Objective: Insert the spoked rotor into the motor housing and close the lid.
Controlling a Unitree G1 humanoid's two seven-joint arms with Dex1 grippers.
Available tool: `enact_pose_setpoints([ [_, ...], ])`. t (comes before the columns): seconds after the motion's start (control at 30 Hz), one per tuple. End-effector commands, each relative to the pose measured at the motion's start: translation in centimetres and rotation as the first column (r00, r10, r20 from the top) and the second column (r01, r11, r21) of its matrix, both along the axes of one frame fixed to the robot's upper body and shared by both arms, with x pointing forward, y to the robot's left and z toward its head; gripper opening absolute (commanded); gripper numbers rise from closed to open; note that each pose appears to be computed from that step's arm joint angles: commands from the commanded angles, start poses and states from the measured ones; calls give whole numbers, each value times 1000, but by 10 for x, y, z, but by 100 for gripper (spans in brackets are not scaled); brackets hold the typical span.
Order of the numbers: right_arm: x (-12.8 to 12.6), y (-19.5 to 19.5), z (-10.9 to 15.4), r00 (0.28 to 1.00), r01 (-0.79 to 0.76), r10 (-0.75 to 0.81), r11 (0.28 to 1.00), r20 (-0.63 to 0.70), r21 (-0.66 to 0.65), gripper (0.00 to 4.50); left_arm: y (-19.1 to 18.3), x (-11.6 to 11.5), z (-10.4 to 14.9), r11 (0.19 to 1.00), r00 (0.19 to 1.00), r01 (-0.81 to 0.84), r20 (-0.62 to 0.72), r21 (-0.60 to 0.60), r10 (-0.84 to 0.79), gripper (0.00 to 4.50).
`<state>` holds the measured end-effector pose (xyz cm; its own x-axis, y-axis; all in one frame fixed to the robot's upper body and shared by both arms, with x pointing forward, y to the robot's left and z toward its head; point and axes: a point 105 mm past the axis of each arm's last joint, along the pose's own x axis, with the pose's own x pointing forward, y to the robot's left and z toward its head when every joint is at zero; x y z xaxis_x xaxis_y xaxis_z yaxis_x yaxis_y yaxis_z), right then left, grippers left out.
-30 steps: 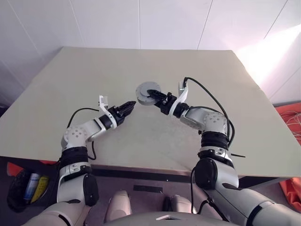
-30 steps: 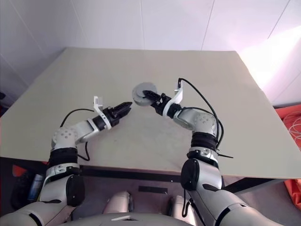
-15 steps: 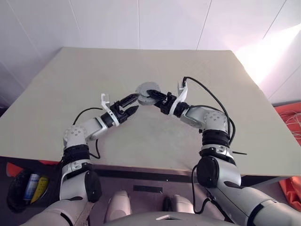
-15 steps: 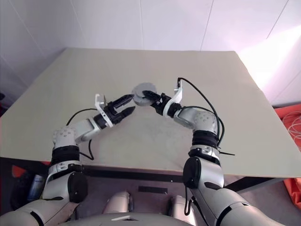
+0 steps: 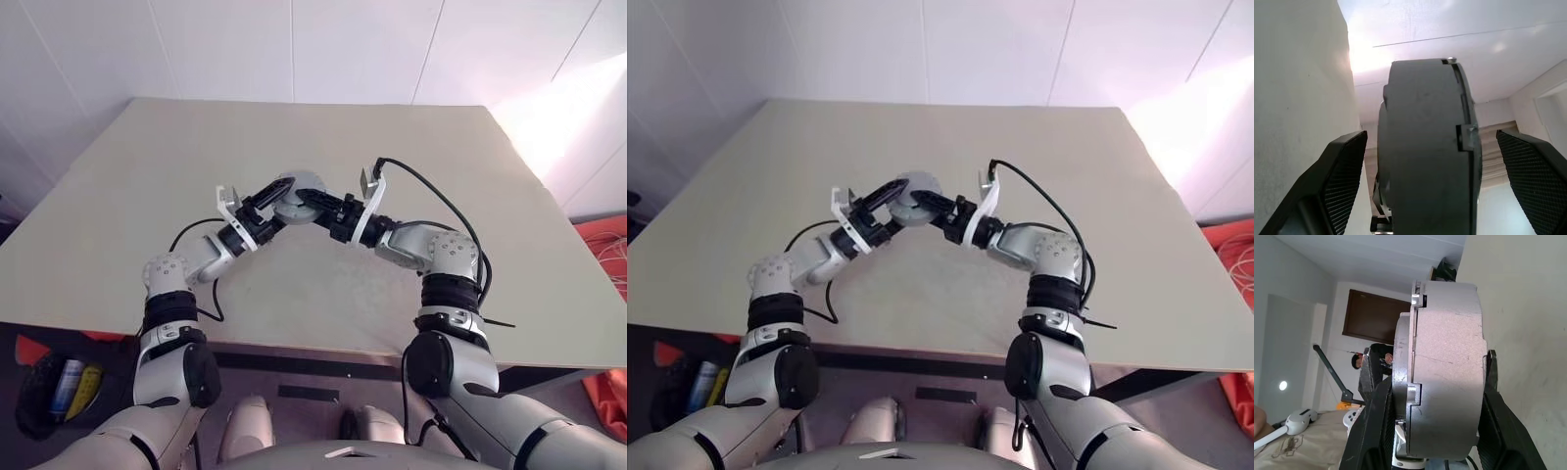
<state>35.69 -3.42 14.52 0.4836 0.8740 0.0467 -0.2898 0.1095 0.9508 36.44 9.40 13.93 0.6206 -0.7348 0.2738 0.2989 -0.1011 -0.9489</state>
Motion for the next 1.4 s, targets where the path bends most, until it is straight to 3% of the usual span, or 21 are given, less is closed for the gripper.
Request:
enact_pose_setpoints([
  [0.03,-2,1,24,996,-12,8,999,90,43,208,4,2,20,999,997,-9,76,-36,11,448],
  [0.23,0,-1,23,996,-2,-1,999,87,36,208,9,5,19,999,996,-35,83,-32,38,448],
  [0.33,1,-2,23,996,2,-5,999,87,35,208,10,7,18,998,995,-49,80,-28,51,387],
  [0.5,2,-2,23,996,11,-14,999,86,31,208,12,8,17,998,995,-50,81,-34,53,223],
  [0.53,2,-3,23,996,12,-15,999,86,32,208,12,8,17,998,995,-50,80,-36,53,212],
  [0.9,4,-5,19,987,40,-34,999,157,-33,208,14,9,13,998,995,-50,81,-26,52,212],
  [1.03,7,-5,17,982,59,-45,996,183,-71,334,13,9,13,998,995,-53,86,-25,55,212],
  [1.13,21,-11,8,974,164,-136,975,183,-148,433,14,10,13,998,994,-60,88,-22,62,212],
  [1.27,33,-21,1,958,249,-216,952,189,-177,433,15,12,14,996,990,-91,107,2,91,212],
  [1.4,45,-38,-8,938,333,-299,918,177,-217,433,34,23,17,969,959,-243,157,36,235,212],
])
